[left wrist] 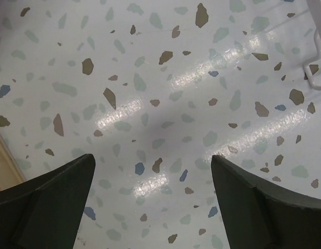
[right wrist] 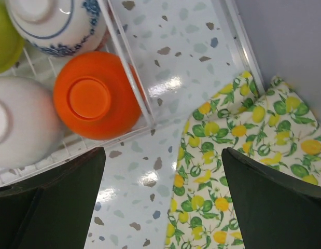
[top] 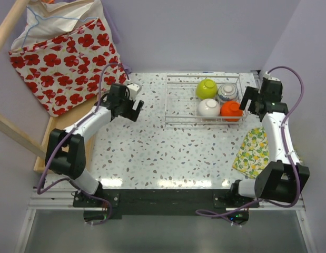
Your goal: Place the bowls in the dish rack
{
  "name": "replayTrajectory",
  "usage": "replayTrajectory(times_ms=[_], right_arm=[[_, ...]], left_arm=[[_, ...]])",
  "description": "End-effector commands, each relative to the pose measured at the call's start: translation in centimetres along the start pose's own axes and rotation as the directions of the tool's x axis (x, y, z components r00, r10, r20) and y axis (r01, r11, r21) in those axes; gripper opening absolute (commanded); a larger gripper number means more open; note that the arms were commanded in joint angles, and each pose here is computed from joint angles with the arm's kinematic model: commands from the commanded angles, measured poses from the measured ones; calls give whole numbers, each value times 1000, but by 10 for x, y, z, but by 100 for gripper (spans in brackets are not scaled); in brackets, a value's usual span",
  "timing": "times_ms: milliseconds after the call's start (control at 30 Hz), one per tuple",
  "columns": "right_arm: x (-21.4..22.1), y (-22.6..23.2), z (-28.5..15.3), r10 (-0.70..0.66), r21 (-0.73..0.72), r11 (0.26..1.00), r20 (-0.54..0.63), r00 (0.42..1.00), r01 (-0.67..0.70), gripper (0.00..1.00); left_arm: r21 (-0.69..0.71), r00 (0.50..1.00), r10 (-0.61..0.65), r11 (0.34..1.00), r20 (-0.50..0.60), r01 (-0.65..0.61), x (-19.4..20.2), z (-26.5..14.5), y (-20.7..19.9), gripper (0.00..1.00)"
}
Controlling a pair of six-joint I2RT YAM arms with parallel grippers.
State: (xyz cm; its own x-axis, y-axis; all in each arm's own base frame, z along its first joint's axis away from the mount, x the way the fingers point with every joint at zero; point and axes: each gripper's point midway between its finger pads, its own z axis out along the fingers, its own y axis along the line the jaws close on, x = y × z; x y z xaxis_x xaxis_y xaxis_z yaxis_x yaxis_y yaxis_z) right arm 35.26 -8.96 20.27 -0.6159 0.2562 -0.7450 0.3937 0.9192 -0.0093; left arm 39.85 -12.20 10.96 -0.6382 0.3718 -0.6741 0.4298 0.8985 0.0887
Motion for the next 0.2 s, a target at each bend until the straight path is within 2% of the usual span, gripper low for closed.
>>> replayTrajectory(times_ms=[0, 167], right_arm=[[11, -27, -28, -1, 127, 992, 15, 1000, -1, 99], [28, -29, -31, 9, 110, 994, 14, 1000, -10, 99]], left_arm=[[23, 984, -64, 998, 165, 61, -38, -1, -5, 100], [42, 979, -79, 996, 188, 72, -37, -5, -11, 100]])
